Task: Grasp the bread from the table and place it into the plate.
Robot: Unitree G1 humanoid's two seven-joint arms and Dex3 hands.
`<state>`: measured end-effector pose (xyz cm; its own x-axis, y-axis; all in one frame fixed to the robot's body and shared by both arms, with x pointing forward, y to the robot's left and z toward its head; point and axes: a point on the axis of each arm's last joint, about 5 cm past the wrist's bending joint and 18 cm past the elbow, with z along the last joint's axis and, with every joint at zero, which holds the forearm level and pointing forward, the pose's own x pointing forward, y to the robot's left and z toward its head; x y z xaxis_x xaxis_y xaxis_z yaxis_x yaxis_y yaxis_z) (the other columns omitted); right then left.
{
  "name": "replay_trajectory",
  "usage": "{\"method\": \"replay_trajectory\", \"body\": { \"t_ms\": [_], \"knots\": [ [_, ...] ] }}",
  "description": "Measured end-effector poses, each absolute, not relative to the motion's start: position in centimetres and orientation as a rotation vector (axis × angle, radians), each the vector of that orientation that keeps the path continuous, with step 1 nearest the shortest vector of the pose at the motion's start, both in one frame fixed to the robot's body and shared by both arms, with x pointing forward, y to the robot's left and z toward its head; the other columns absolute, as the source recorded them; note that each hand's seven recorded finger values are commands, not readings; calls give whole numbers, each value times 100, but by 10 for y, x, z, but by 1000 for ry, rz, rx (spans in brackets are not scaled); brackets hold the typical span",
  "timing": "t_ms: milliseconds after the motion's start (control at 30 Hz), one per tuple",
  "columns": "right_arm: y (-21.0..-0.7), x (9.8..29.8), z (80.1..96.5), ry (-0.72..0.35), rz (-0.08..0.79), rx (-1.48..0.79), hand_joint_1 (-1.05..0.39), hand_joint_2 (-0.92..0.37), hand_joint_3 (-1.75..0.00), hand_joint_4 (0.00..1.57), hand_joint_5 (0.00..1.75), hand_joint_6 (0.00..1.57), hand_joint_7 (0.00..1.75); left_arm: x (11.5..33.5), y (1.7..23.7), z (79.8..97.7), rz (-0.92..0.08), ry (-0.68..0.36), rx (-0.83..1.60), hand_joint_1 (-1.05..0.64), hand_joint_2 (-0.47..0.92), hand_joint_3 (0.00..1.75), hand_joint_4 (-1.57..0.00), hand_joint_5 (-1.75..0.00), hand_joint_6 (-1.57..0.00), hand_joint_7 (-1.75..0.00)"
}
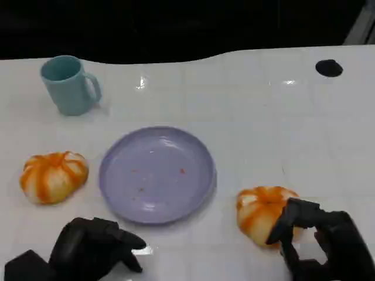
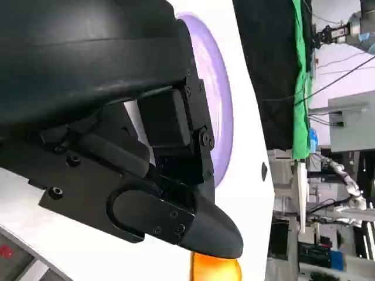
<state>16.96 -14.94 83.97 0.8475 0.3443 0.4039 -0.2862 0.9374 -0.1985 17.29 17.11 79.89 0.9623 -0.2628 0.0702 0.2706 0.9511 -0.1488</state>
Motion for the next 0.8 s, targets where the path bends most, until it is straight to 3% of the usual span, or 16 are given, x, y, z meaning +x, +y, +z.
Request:
{"method": "replay_trajectory", "body": {
  "t_ms": [800],
  "knots": [
    [-149,170,840,-450,340,-134,-16,-29,-144,88,175,85,135,173,171,800,-271,-54,-159,-105,92,7,-134,-93,-157,-21]
  ]
}}
